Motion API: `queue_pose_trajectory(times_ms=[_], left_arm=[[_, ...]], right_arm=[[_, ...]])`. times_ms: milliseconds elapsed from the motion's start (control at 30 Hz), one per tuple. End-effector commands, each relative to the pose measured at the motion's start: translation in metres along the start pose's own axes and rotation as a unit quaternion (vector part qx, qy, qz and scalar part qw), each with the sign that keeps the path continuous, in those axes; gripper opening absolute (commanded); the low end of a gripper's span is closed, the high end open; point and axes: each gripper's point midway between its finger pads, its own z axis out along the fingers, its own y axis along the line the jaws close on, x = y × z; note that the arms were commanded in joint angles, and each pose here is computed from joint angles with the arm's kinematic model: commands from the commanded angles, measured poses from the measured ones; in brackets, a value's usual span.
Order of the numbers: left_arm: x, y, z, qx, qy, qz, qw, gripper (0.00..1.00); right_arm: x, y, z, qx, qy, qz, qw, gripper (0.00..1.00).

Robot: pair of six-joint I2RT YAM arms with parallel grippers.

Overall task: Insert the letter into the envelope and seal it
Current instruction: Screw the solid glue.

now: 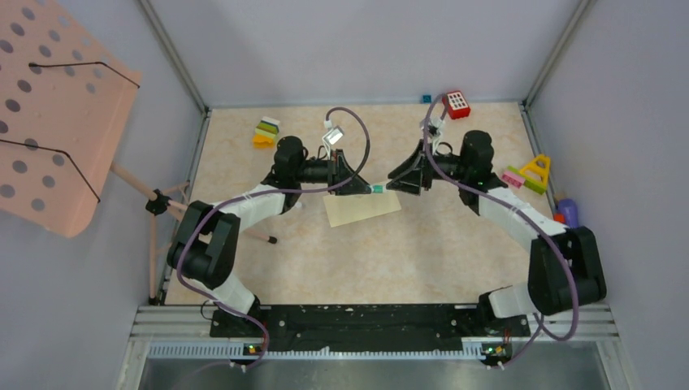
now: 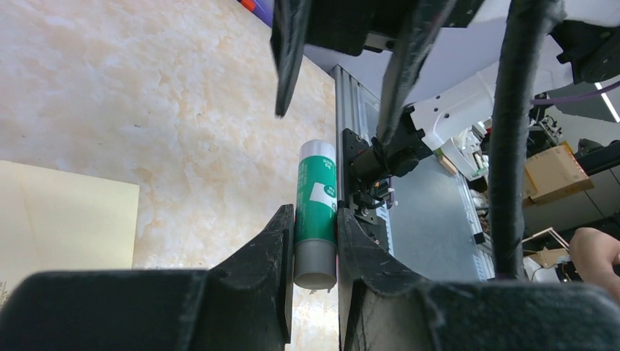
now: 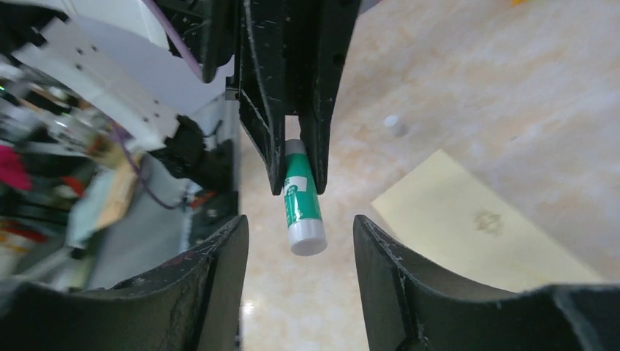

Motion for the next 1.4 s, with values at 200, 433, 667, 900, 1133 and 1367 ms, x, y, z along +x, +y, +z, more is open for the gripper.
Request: queue_pose_trajectory(times_ms=[200,433,667,900,1133,1367], left_arm=[[-0.005,-0.009,-0.002,0.005,-0.005,0.042,0.999,0.0],[-0.003,-0.006,-0.001,0.004,-0.004,0.037,0.999,0.0],[-0.004,-0.007,-0.001,0.003,-0.005,0.041,0.999,0.0],[-0.004,-0.007,-0.001,0.003,-0.004,0.038,0.999,0.0],[-0.006,-0.01,-0.001,0.005,-0.006,0.04,0.999,0.0],[-0.009,-0.015,-0.002,0.008,-0.01,0.045,0.999,0.0]], right_arm=[[0.022,-0.002,0.006,-0.065,0.054,0.291,0.953,0.46],[0.016,0.002,0.005,-0.07,0.049,0.289,0.953,0.4],[0.011,0.006,0.005,-0.081,0.043,0.288,0.953,0.27],[0.008,0.012,0.006,-0.09,0.029,0.2,0.975,0.08],[0.002,0.009,0.008,-0.063,-0.007,-0.106,0.992,0.01],[0.039,0.009,0.023,-0.062,0.06,-0.408,0.909,0.19]])
